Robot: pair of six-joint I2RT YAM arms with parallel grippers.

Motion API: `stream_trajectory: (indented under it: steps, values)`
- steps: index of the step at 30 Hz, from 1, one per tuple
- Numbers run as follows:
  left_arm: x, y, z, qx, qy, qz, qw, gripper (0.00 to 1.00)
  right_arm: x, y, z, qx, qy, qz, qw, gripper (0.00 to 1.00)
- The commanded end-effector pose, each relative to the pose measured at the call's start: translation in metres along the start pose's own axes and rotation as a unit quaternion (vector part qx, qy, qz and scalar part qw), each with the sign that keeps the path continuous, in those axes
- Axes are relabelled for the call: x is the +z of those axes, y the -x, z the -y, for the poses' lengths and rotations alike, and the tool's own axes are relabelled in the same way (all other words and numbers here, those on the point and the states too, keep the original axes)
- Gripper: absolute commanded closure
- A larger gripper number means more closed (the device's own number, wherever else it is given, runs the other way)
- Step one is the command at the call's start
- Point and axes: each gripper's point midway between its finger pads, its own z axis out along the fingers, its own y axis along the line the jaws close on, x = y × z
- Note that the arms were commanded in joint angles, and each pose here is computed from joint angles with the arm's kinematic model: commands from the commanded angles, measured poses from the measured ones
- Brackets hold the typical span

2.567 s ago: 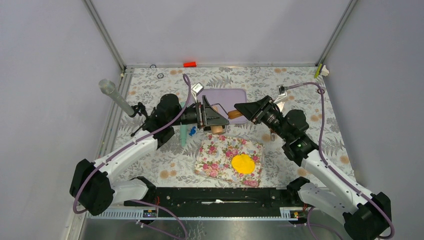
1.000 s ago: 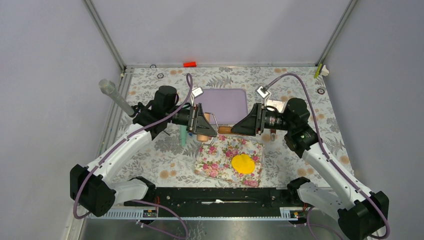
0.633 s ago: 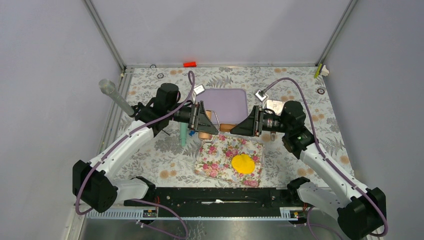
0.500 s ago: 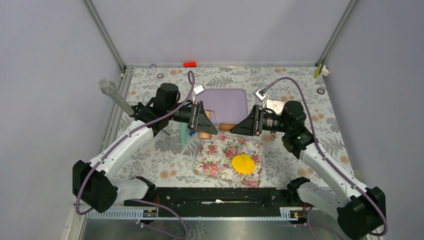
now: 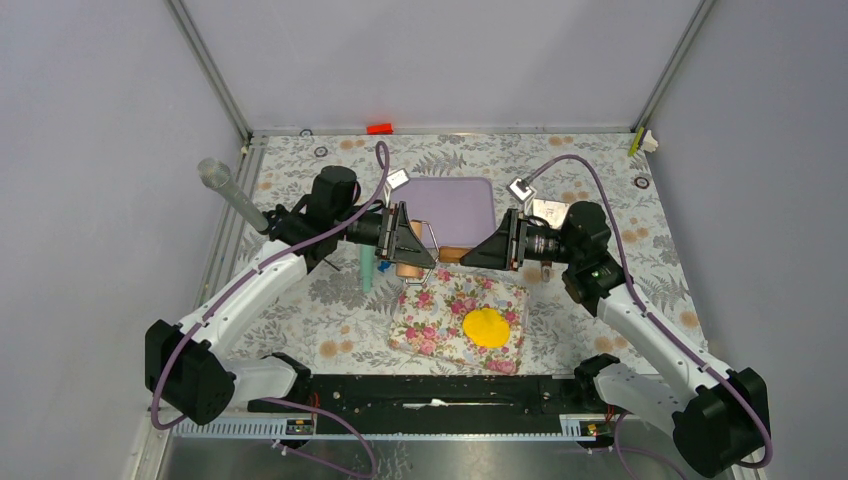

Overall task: Roll out the dumpling wrappers from the dough
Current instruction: Flatten out the dough on the work surface.

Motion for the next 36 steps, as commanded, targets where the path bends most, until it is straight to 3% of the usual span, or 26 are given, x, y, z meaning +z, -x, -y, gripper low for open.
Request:
stream_trajectory:
  steps: [1, 5, 9, 12, 23, 32, 36]
  values:
    - [0.0, 0.003, 0.034, 0.073, -0.049, -0.005, 0.996, 1.0, 0.003, 0.011, -0.01, -0.031, 0.014, 0.018, 0.999, 0.52]
    - [-0.001, -0.001, 0.035, 0.077, -0.055, -0.006, 0.995, 1.0, 0.003, 0.012, -0.009, -0.029, 0.013, 0.02, 0.999, 0.5]
    - [-0.001, -0.003, 0.033, 0.075, -0.054, -0.006, 0.996, 1.0, 0.004, 0.012, -0.008, -0.025, 0.012, 0.021, 0.999, 0.33]
    - [-0.002, -0.003, 0.035, 0.076, -0.056, -0.003, 0.995, 1.0, 0.004, 0.013, -0.007, -0.024, 0.01, 0.024, 0.999, 0.28]
    - [-0.003, -0.003, 0.037, 0.078, -0.064, -0.002, 0.995, 1.0, 0.004, 0.018, -0.004, -0.022, 0.002, 0.047, 0.999, 0.31]
    - [0.001, -0.001, 0.021, 0.058, -0.055, 0.0, 0.997, 1.0, 0.0, 0.017, -0.02, -0.031, 0.023, 0.047, 0.998, 0.44]
    - [0.001, -0.001, 0.017, 0.053, -0.053, 0.0, 0.997, 1.0, -0.001, 0.016, -0.025, -0.035, 0.03, 0.046, 0.998, 0.45]
